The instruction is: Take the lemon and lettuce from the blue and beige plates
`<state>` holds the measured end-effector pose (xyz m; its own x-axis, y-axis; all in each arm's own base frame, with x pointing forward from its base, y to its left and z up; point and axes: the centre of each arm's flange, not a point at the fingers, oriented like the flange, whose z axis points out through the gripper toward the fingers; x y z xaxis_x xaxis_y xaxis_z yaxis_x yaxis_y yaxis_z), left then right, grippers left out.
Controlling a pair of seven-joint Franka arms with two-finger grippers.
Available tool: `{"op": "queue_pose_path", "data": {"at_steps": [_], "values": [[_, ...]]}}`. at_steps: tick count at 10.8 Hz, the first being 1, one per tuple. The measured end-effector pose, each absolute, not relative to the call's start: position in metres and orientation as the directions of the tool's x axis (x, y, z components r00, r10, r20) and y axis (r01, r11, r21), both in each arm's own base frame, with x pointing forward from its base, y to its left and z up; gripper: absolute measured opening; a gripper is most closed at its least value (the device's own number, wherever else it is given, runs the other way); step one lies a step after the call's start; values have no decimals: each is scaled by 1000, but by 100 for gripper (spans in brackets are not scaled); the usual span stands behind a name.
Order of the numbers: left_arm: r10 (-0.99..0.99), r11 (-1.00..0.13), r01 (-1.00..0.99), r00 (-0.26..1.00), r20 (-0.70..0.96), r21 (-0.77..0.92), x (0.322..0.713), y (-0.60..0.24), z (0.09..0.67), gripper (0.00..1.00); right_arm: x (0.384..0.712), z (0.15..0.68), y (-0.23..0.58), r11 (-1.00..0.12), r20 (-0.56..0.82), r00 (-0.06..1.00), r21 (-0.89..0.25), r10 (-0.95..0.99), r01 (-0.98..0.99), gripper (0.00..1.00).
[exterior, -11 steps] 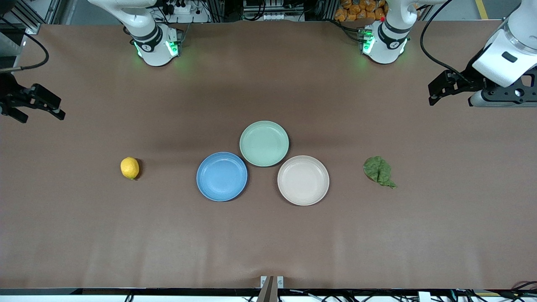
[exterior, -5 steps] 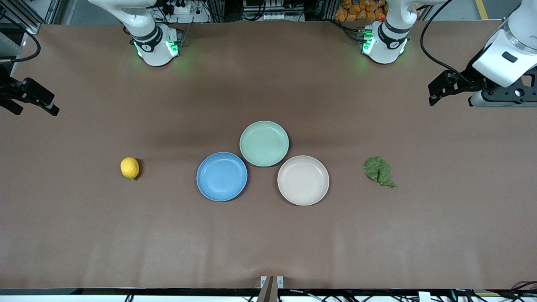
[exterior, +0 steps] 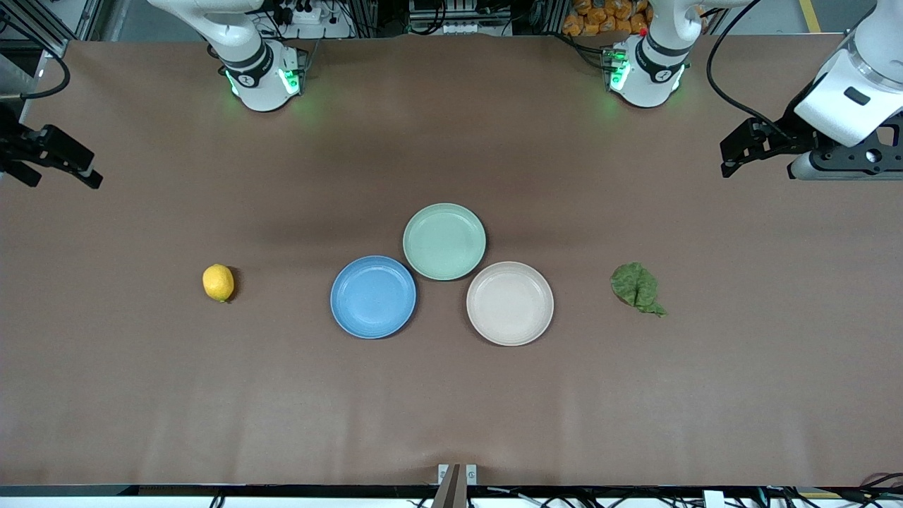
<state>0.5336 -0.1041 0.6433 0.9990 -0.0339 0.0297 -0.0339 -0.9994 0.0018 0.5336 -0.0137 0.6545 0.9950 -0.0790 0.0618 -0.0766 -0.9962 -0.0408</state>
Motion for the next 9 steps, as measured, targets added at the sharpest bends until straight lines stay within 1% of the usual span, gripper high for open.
{"op": "queue_pose_path", "data": {"at_steps": [2,5,9], "values": [[-34,-999,-34,999,30,2,534,-104,643,100,540,651,-16,-997,24,997,-17,-79,-78,100],[-34,-999,-34,999,30,2,534,-104,643,100,546,647,-15,-997,15,997,32,-70,-70,100],[-34,-999,-34,999,30,2,534,-104,643,100,549,649,-12,-997,35,997,38,-62,-64,100]]}}
